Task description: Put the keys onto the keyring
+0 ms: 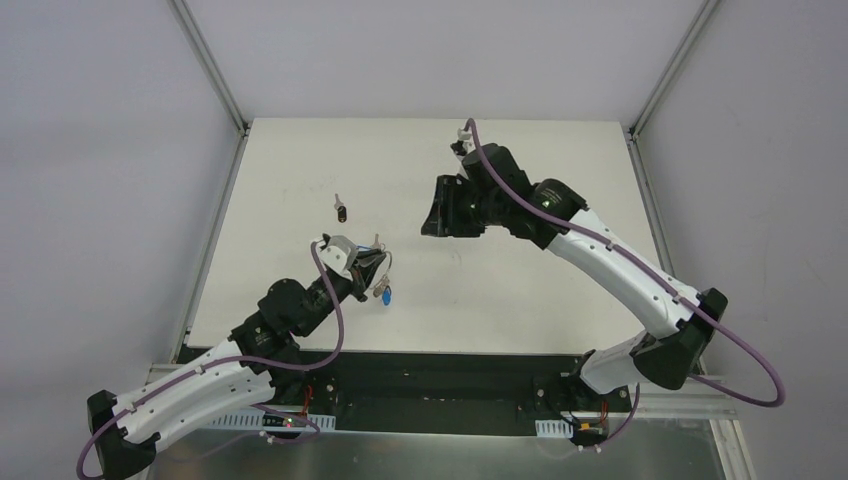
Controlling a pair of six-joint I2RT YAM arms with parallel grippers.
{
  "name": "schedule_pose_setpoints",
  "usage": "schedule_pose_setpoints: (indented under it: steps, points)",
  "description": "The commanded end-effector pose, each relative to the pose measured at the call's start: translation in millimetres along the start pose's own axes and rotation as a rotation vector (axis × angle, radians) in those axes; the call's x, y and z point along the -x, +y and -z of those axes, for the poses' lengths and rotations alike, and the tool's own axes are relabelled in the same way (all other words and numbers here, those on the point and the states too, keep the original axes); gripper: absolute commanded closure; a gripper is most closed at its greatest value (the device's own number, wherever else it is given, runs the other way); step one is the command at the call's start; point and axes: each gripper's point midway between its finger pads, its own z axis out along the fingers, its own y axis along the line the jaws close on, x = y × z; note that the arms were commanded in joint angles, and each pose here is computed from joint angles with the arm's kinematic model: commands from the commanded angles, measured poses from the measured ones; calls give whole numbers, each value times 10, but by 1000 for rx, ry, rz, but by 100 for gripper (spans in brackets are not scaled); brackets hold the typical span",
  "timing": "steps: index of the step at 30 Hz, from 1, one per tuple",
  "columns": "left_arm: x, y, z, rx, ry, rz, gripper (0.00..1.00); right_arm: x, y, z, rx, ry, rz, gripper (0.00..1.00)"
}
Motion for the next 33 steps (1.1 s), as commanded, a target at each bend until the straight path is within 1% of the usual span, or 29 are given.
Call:
schedule_pose_setpoints:
  steps: [1,4,6,8,11,19,24,29,33]
  points:
    - [166,253,33,146,-29,20,100,80,-46,-256,0,-11,-19,55]
    - [142,393,75,226,-18,17,100,176,-233,-547,-59,-40,-27,55]
    - [141,476,116,270,-20,17,100,213,-374,-817,-94,-47,-32,54]
    - [143,552,162,312,-25,19,100,257,-419,-1106,-63,-51,-68,54]
    - [148,677,232,383,-27,21,100,280,-418,-1462,-21,-28,-126,54]
    - [132,1000,431,585,-4,2,100,265,-402,-2157,-42,88,-174,55]
    - [128,1080,489,637,0,-8,100,110,-371,-2459,-63,137,-163,55]
    - [137,1090,510,641,-10,-4,100,-46,-361,-2595,-95,167,-177,54]
    - [133,1093,513,643,-11,-3,100,-188,-347,-2664,-134,185,-159,52]
